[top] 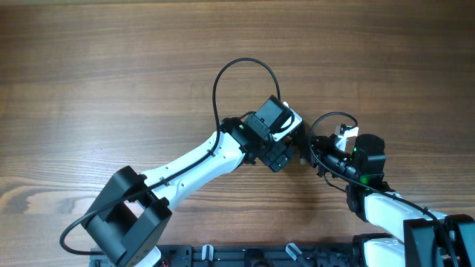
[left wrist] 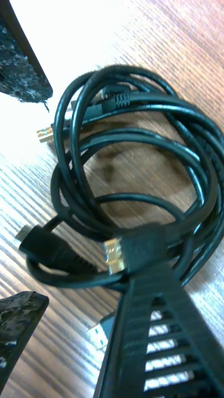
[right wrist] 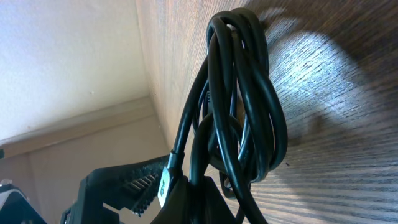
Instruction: Untangle cables
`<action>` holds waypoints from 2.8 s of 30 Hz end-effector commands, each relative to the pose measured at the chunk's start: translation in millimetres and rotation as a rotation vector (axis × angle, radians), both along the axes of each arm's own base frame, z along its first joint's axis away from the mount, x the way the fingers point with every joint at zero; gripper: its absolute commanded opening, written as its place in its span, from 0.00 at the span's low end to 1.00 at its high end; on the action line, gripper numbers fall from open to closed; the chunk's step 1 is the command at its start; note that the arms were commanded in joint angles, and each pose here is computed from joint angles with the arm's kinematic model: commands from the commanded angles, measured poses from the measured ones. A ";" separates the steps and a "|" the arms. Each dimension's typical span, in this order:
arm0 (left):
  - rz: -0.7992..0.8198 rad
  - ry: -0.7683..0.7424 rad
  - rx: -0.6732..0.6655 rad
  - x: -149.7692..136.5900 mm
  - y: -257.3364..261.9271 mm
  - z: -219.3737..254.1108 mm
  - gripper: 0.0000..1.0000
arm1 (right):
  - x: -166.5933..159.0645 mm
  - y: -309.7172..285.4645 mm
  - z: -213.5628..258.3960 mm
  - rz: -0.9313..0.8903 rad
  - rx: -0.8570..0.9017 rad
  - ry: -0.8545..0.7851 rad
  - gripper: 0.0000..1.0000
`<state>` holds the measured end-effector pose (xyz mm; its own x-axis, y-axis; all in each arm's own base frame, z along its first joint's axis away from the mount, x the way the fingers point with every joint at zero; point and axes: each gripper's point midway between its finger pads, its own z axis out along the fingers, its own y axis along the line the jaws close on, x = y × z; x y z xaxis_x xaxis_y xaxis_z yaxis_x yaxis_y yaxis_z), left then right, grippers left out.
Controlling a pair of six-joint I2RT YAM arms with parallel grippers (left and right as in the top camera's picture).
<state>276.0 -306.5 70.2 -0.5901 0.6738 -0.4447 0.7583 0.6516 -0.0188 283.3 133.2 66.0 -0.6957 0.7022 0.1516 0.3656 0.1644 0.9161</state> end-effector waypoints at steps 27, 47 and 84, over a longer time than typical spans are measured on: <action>0.238 -0.120 0.077 50.0 41.5 4.6 1.00 | -14.3 14.3 2.6 0.135 0.008 -0.023 0.04; 0.456 -0.004 -0.020 56.1 55.9 1.2 1.00 | 7.2 1.9 21.8 0.058 -0.012 -0.145 1.00; 0.632 -0.027 -0.096 81.8 71.0 8.4 1.00 | -11.3 14.7 21.8 0.152 0.082 -0.063 0.89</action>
<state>353.7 -236.2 77.9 -0.8473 0.1789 -0.5000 0.2533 0.9637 -0.0843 269.5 150.5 91.0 -0.7923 0.5691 0.2201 0.3264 0.0904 0.9409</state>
